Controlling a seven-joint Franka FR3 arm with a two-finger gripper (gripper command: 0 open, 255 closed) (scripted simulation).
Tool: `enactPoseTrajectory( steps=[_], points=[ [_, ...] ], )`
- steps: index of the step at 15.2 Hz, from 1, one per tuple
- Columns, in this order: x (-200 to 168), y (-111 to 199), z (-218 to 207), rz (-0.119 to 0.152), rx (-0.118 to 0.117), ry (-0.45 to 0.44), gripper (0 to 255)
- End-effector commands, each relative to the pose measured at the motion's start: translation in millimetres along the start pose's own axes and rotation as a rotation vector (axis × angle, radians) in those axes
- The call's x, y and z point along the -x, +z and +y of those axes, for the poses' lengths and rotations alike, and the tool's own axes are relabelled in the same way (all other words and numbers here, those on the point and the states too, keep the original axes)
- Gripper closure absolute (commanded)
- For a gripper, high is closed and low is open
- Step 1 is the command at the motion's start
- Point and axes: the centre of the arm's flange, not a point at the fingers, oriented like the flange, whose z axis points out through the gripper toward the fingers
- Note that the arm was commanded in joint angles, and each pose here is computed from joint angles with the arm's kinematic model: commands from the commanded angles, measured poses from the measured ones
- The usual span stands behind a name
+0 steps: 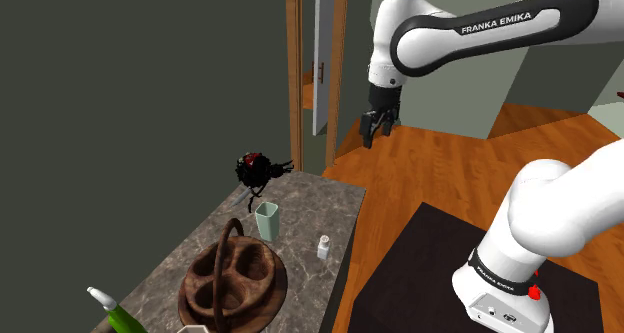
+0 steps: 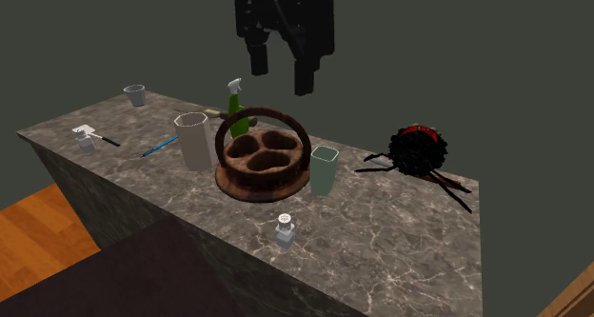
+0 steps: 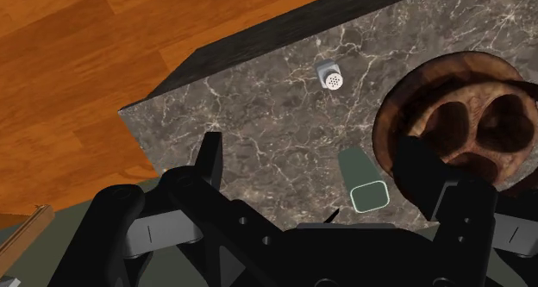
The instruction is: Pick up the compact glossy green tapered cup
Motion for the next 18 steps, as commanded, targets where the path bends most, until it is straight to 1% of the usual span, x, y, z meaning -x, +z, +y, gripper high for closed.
enactPoseTrajectory(
  steps=[1,18],
  points=[
    [-13,21,-10,0.009,-0.003,0.01,0],
    [-137,181,-92,0.065,-0.025,0.087,0]
  ],
)
